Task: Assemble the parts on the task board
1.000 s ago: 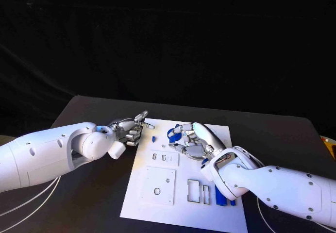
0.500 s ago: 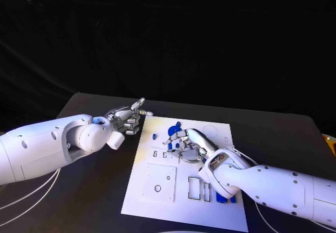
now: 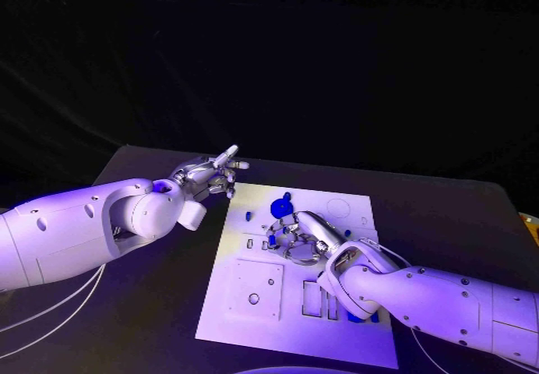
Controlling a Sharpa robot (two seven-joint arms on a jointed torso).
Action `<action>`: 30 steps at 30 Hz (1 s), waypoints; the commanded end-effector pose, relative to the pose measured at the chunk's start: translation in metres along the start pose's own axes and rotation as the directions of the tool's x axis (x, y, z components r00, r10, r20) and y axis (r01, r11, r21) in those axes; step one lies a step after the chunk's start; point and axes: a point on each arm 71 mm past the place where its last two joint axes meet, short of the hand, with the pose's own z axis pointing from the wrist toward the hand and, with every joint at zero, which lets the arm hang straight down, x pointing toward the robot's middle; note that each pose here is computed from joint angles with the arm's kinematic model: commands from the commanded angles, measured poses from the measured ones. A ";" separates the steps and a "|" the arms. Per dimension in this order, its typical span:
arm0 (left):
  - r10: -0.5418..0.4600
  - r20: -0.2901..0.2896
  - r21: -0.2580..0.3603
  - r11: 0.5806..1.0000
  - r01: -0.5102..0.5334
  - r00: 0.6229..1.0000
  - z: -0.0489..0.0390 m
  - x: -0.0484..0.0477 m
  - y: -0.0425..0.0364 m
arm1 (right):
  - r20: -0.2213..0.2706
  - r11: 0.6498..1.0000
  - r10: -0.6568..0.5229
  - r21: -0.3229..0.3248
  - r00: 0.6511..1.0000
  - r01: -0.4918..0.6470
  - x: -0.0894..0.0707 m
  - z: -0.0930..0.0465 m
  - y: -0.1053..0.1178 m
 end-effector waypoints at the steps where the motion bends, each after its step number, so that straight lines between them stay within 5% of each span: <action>1: -0.036 0.024 0.087 0.996 0.034 0.999 0.0005 0.0015 -0.0072 | -0.041 1.000 -0.022 -0.001 0.999 0.022 0.006 0.000 0.000; 13: -0.041 0.020 0.100 0.994 0.039 0.999 0.0005 0.0043 -0.0081 | -0.059 0.998 -0.053 0.015 0.997 0.054 0.009 -0.001 -0.003; 30: -0.043 0.014 0.090 0.995 0.042 0.999 0.0005 0.0044 -0.0074 | -0.011 0.994 -0.093 0.061 0.996 0.093 0.005 -0.002 -0.007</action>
